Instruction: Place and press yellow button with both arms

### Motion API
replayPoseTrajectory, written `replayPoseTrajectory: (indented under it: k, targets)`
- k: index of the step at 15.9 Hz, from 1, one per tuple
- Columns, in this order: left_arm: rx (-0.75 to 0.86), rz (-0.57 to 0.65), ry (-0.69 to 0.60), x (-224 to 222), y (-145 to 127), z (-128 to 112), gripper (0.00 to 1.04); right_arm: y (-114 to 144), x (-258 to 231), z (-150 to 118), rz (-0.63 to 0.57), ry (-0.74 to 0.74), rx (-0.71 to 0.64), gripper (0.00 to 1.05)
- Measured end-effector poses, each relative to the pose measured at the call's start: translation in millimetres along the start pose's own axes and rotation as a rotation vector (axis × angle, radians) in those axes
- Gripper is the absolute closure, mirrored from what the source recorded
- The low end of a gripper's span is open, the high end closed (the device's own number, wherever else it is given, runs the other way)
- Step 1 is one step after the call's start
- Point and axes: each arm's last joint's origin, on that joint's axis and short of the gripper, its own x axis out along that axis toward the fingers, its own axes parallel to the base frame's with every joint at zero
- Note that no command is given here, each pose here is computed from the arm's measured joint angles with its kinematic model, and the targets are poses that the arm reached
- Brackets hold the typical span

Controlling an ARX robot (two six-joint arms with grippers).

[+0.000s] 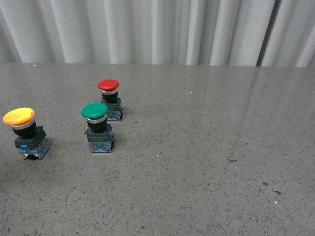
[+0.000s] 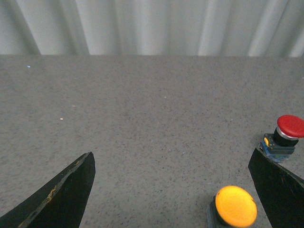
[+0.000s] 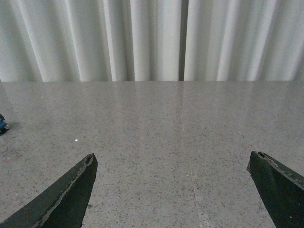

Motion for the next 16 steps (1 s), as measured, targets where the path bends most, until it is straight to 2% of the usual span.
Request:
replayPoseTrajectory:
  k: [1, 3, 5, 8, 12, 14, 15, 16]
  targets:
    - [0.005, -0.091, 0.113, 43.7, -14.2, 5.5, 0.07, 0.0, 0.0, -0.2, 0.000, 0.001, 0.000, 0.07]
    - [0.004, -0.160, 0.174, 61.1, -32.2, 1.6, 0.07, 0.0, 0.0, -0.2, 0.000, 0.001, 0.000, 0.07]
    - [0.005, -0.222, 0.251, 73.8, -55.1, -16.8, 0.07, 0.0, 0.0, -0.2, 0.000, 0.001, 0.000, 0.07]
    - [0.021, -0.183, 0.267, 75.1, -63.4, -29.3, 0.07, 0.0, 0.0, -0.2, 0.000, 0.001, 0.000, 0.07]
    - [0.030, -0.140, 0.328, 72.3, -61.7, -58.2, 0.07, 0.0, 0.0, -0.2, 0.000, 0.001, 0.000, 0.07]
    - [0.029, -0.132, 0.336, 71.9, -59.6, -62.6, 0.07, 0.0, 0.0, -0.1, 0.000, 0.001, 0.000, 0.07]
    - [0.029, -0.131, 0.332, 72.2, -59.5, -62.8, 0.13, 0.0, 0.0, -0.2, 0.000, 0.001, 0.000, 0.07]
    - [0.028, -0.128, 0.332, 72.6, -58.8, -63.0, 0.24, 0.0, 0.0, -0.2, 0.000, 0.001, 0.000, 0.07]
